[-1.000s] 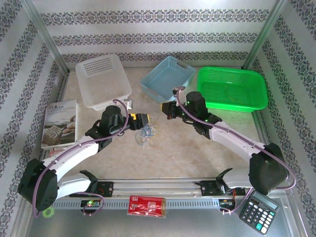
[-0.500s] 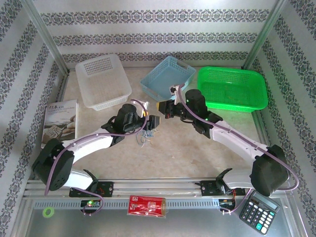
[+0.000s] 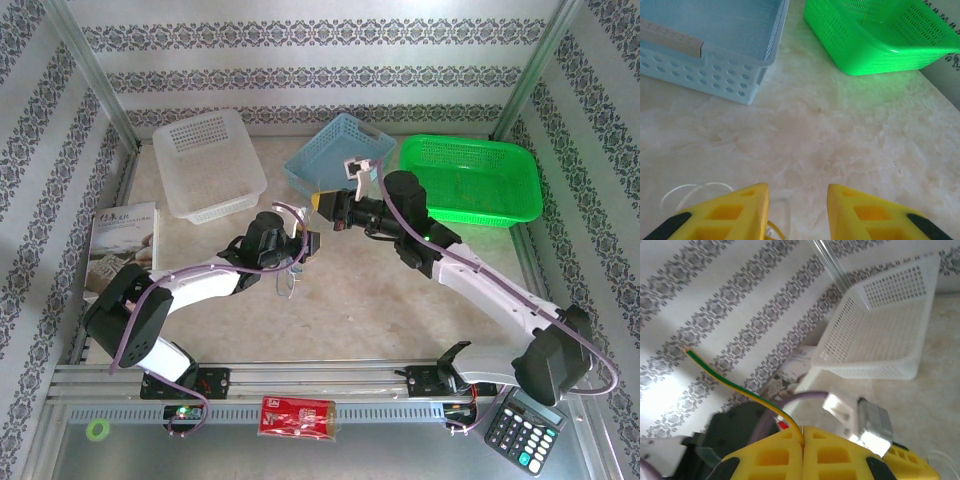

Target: Untangle the cables

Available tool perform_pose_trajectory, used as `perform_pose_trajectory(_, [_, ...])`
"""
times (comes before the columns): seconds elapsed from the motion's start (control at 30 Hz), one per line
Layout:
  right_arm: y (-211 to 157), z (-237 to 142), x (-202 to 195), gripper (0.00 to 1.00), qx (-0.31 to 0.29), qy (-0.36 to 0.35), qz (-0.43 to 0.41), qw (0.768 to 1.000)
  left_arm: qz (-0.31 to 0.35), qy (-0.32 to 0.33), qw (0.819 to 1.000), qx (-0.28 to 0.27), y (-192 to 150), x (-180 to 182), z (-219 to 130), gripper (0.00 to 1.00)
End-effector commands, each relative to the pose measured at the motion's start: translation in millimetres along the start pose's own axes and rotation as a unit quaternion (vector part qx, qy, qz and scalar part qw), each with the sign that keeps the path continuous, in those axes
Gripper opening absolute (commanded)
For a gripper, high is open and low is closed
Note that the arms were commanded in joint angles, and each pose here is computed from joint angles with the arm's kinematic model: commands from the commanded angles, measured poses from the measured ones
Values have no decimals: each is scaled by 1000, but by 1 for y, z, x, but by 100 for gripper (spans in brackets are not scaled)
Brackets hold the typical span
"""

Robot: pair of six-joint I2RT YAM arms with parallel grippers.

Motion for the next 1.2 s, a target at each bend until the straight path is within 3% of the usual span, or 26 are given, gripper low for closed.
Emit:
perform_pose_trajectory(0.0, [30, -13, 26, 0, -41, 32, -14, 999, -10, -9, 1000, -11, -4, -2, 2, 32])
perform_pose_trajectory(0.33, [70, -36, 40, 0, -106, 17, -34, 994, -29, -6, 1000, 1, -24, 9, 1, 26])
perform_pose_trajectory(0.57, [77, -59, 26, 0, -138, -34, -45, 989, -44, -14, 999, -8, -23, 7, -10, 33])
perform_pose_trajectory(0.87, [66, -88, -21, 0, -167, -161, -43, 972, -77, -20, 996, -31, -13, -1, -41, 59])
perform_pose_trajectory(1.1, [46, -99, -62, 0, -170, -267, -49, 947, -104, -8, 994, -35, -2, -7, -56, 99])
perform_pose_trajectory(1.17, [42, -102, -72, 0, -167, -293, -52, 940, -111, -7, 993, -31, 0, -9, -58, 100])
Point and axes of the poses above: each hand's point on the last joint's axis, 136 mm out from that joint toward the fingers, its own z axis out along the fingers, its own x axis along the line the jaws close on, y = z × x, the point moved 5 cm from there along -z, back along the fingers, and after that the axes turned 11 degrees about -z, right-handed, at the moved point
